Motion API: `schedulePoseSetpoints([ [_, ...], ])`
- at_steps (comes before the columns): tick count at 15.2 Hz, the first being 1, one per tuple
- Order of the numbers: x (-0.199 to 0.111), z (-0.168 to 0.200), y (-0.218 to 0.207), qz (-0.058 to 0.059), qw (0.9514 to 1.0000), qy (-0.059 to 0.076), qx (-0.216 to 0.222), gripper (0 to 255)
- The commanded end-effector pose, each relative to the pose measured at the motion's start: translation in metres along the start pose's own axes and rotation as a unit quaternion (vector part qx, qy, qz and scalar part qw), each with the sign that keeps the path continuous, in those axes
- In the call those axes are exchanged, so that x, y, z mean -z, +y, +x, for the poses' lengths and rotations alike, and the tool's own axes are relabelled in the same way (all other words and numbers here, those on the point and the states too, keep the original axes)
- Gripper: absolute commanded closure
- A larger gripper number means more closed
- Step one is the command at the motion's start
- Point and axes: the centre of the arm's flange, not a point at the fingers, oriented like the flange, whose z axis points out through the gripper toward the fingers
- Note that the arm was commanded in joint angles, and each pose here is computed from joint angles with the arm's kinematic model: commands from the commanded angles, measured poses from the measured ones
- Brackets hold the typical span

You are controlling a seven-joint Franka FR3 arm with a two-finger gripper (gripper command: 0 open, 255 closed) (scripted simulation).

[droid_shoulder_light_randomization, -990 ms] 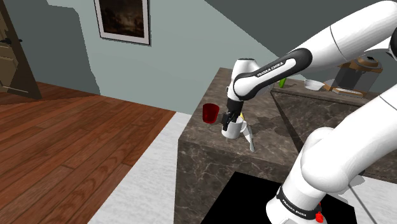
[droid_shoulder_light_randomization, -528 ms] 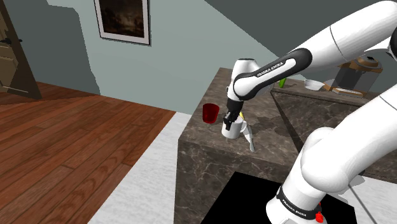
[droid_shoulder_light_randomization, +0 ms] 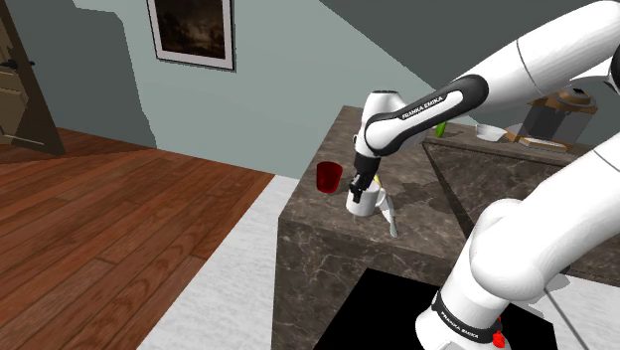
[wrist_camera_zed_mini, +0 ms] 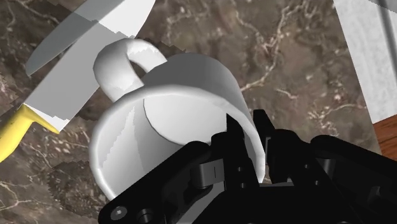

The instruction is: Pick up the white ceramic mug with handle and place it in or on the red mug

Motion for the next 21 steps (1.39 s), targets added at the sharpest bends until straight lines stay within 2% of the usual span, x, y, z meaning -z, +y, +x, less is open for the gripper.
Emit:
schedulePoseSetpoints([
  [1,0.008,0.0,0.0,0.0,1.0,0.0,0.0,255],
  [21,0.114,0.001,0.0,0.0,1.0,0.0,0.0,255],
])
